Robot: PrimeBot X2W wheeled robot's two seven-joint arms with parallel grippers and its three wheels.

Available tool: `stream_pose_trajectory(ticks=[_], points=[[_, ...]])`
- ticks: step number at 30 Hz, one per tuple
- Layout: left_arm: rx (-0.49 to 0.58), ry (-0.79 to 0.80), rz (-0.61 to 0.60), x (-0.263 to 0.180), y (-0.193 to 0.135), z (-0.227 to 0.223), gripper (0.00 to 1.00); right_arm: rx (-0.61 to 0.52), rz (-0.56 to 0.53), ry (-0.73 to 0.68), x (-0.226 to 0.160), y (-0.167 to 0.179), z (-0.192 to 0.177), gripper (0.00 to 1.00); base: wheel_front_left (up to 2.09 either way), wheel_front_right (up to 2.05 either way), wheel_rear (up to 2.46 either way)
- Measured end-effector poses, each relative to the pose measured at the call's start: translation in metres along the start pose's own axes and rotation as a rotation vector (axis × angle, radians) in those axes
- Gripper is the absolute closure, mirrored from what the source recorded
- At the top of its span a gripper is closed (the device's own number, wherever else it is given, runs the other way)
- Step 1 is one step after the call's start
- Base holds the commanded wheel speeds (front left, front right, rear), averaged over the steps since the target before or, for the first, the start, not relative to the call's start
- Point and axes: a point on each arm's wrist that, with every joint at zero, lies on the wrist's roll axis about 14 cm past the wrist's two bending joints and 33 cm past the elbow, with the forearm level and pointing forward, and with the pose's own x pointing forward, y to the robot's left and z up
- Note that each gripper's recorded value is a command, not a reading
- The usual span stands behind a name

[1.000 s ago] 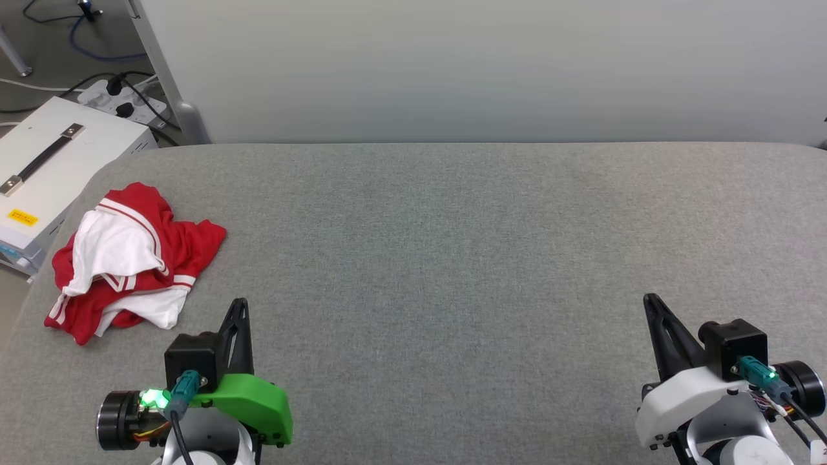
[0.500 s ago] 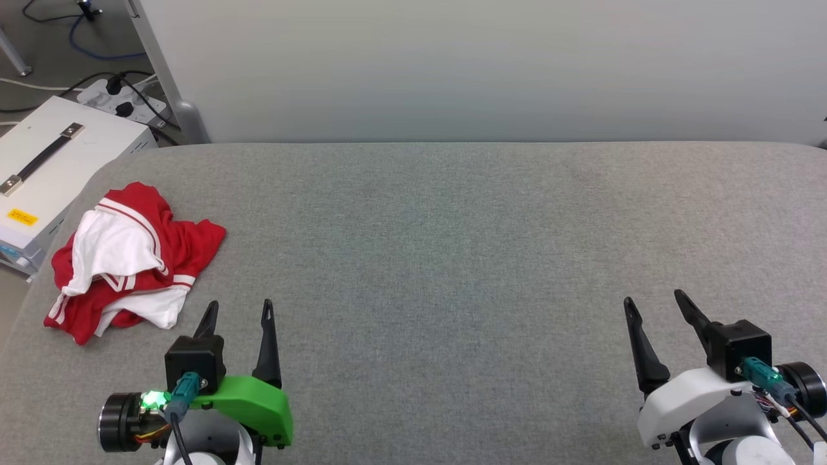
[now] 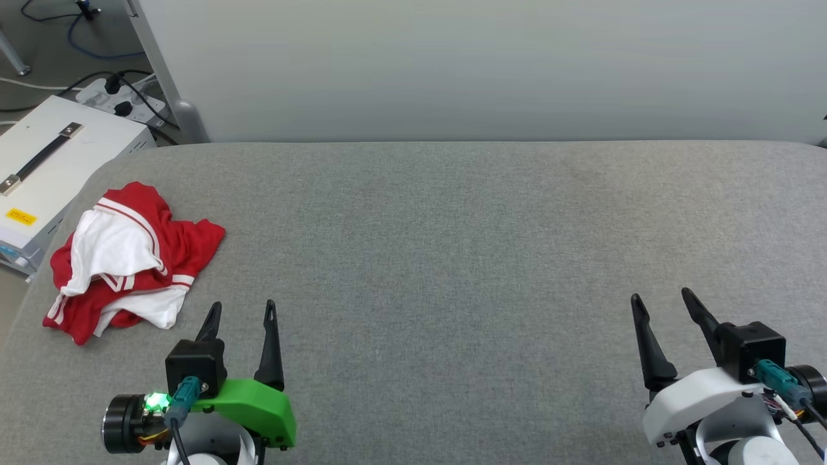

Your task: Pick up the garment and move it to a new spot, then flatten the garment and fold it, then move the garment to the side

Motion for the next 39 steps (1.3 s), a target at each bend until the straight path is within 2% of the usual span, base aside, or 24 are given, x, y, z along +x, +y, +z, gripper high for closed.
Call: stream_pose_trajectory(ticks=[39], points=[[-0.046, -0.061, -0.01, -0.002, -0.004, 0.004, 0.0, 0.043, 0.0, -0.114, 0.002, 0.0, 0.021, 0.0, 0.0, 0.0, 0.0]])
